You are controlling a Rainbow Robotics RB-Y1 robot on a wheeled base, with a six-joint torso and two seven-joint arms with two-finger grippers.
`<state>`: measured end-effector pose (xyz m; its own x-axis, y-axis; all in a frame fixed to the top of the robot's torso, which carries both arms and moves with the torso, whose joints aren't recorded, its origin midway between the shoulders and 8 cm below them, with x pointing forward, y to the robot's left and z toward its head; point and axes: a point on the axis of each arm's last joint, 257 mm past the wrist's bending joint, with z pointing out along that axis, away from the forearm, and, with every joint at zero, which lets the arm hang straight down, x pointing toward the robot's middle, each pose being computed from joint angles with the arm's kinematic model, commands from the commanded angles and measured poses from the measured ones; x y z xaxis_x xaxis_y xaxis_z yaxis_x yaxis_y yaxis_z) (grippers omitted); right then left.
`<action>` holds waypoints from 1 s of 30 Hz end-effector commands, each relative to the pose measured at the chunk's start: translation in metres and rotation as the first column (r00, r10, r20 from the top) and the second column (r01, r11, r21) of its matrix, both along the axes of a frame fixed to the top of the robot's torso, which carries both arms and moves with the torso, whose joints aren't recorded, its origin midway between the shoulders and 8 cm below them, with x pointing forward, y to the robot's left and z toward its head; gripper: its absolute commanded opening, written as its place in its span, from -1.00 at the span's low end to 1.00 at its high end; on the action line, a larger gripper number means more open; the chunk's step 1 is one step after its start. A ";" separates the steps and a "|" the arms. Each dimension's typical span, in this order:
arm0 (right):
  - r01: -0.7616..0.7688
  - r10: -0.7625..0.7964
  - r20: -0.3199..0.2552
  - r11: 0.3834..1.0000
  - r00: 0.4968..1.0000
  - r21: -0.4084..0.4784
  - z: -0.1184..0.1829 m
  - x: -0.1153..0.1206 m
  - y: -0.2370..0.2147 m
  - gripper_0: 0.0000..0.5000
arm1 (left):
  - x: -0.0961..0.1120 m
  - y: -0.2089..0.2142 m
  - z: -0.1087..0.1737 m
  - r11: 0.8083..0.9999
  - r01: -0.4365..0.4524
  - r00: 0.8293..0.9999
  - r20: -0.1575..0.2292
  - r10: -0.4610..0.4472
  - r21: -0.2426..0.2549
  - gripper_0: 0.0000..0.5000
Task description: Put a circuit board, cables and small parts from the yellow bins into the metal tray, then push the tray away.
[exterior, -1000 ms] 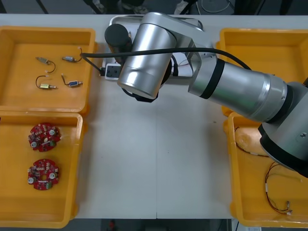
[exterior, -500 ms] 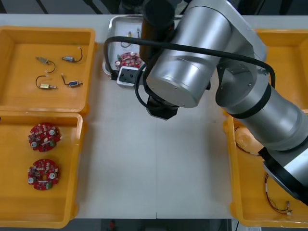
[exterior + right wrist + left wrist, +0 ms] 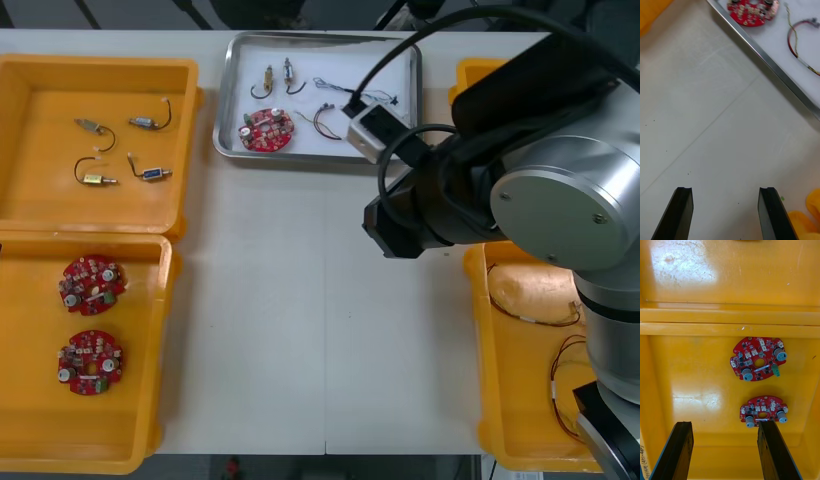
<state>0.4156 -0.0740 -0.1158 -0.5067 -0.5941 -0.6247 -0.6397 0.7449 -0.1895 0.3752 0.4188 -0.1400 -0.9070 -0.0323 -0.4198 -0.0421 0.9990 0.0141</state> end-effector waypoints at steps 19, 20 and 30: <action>0.419 -0.401 -0.129 0.892 0.907 0.173 -0.016 -0.018 -0.144 1.00 | -0.003 0.014 0.017 0.995 0.059 0.998 0.022 -0.061 0.082 1.00; 0.438 -0.419 -0.137 0.882 0.898 0.171 -0.017 -0.020 -0.153 1.00 | -0.003 0.014 0.017 0.995 0.059 0.998 0.022 -0.061 0.082 1.00; 0.604 -0.591 -0.125 0.787 0.797 0.126 -0.020 -0.031 -0.238 1.00 | -0.003 0.014 0.017 0.995 0.059 0.998 0.022 -0.061 0.082 1.00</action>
<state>0.3930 -0.2758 -0.1454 -0.7825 -0.1097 -0.6129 -0.1538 0.9879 0.0195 0.3752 0.4187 -0.1400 -0.9070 -0.0319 -0.4200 -0.0417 0.9990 0.0141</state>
